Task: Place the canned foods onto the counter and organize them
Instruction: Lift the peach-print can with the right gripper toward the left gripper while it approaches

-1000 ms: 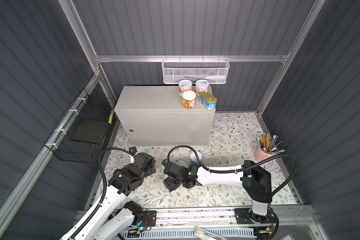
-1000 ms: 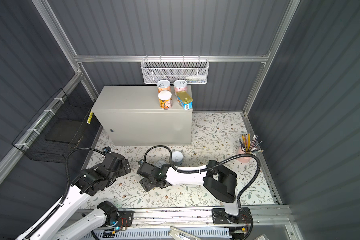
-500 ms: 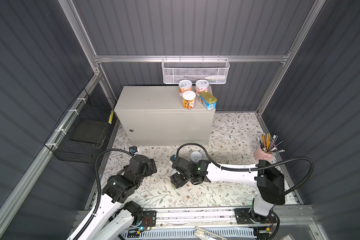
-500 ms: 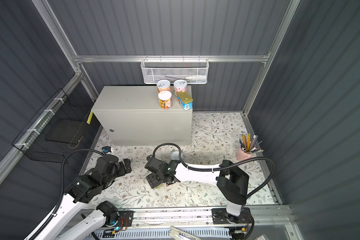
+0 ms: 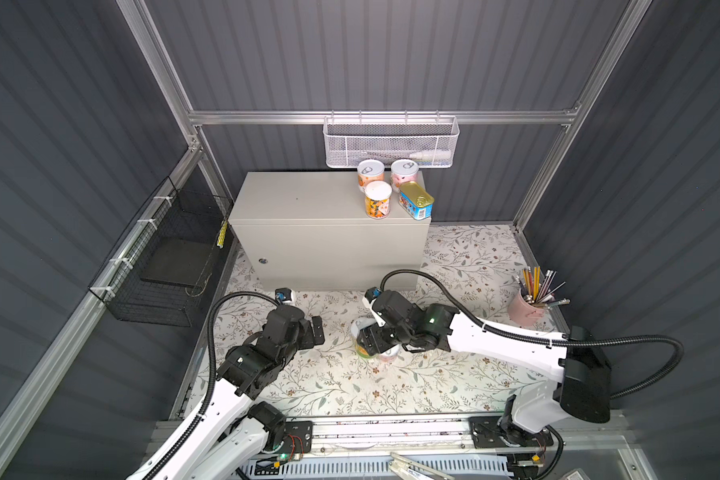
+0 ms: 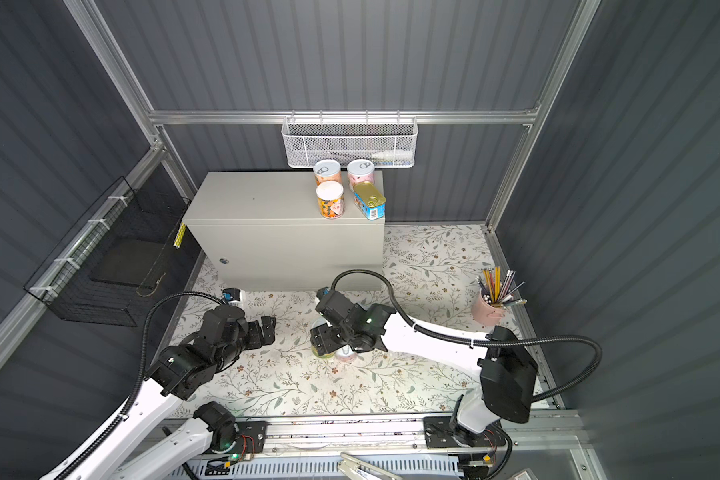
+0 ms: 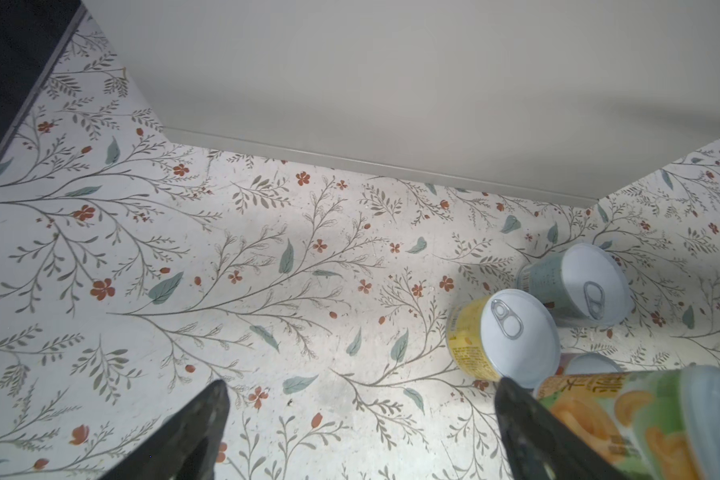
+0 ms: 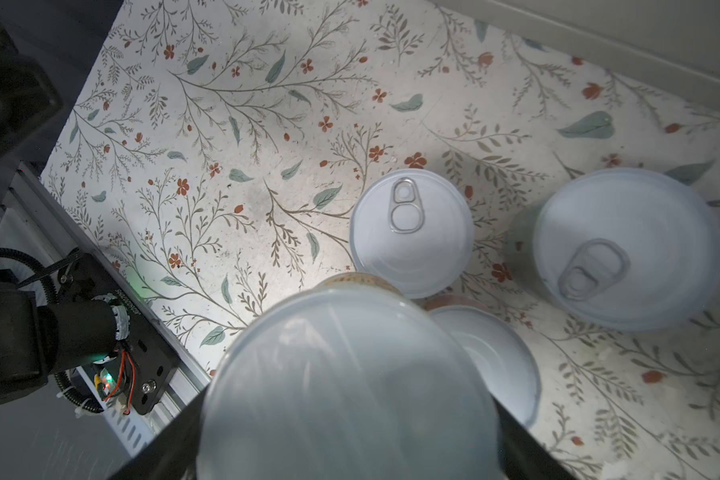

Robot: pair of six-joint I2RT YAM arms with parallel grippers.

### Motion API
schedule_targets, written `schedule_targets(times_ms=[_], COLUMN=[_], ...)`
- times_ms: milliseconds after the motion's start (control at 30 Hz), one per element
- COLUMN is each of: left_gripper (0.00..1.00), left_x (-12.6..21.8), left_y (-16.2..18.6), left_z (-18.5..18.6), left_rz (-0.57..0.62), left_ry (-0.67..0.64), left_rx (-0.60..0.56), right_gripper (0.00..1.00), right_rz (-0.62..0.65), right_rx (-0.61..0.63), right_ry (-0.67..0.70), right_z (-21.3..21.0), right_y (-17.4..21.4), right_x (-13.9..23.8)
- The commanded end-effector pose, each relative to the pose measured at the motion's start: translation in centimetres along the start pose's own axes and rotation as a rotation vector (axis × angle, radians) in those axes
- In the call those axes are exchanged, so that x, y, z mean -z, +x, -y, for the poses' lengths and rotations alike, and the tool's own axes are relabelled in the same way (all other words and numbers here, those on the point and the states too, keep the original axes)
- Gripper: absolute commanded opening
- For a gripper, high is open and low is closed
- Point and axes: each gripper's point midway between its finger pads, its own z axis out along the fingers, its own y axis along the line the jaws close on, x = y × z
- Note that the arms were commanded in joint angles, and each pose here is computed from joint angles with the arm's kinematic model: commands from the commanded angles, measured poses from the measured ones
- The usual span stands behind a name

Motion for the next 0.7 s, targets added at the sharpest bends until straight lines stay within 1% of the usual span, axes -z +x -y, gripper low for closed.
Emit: schedule_targets(times_ms=[0, 67, 167, 300, 433, 533, 667], left_gripper=[1.00, 1.00, 1.00, 1.00, 1.00, 1.00, 1.00], left_x=[-0.5, -0.7, -1.0, -1.4, -2.2, -2.6, -2.4], left_y=[0.1, 0.0, -0.2, -0.3, 0.3, 0.5, 0.6], left_z=[1.5, 2.3, 2.6, 4.3, 6.3, 8.0, 10.1], left_rz=[-0.005, -0.005, -0.005, -0.008, -0.042, -0.056, -0.053], left_ry=[0.081, 0.119, 0.127, 0.210, 0.302, 0.373, 0.418], left_rx=[-0.038, -0.047, -0.032, -0.007, 0.009, -0.003, -0.052], right_gripper=[0.63, 0.63, 0.63, 0.63, 0.63, 0.63, 0.63], right_rz=[0.056, 0.066, 0.075, 0.100, 0.112, 0.113, 0.116], right_rx=[-0.052, -0.076, -0.091, -0.114, -0.136, -0.153, -0.171], right_ry=[-0.036, -0.035, -0.021, 0.000, 0.014, 0.016, 0.007], right_z=[0.5, 1.3, 2.7, 4.7, 6.2, 6.9, 7.4], right_y=[-1.3, -1.3, -1.4, -1.7, -1.4, -1.1, -0.8], right_x=[1.9, 2.4, 3.3, 4.8, 5.9, 6.3, 6.8])
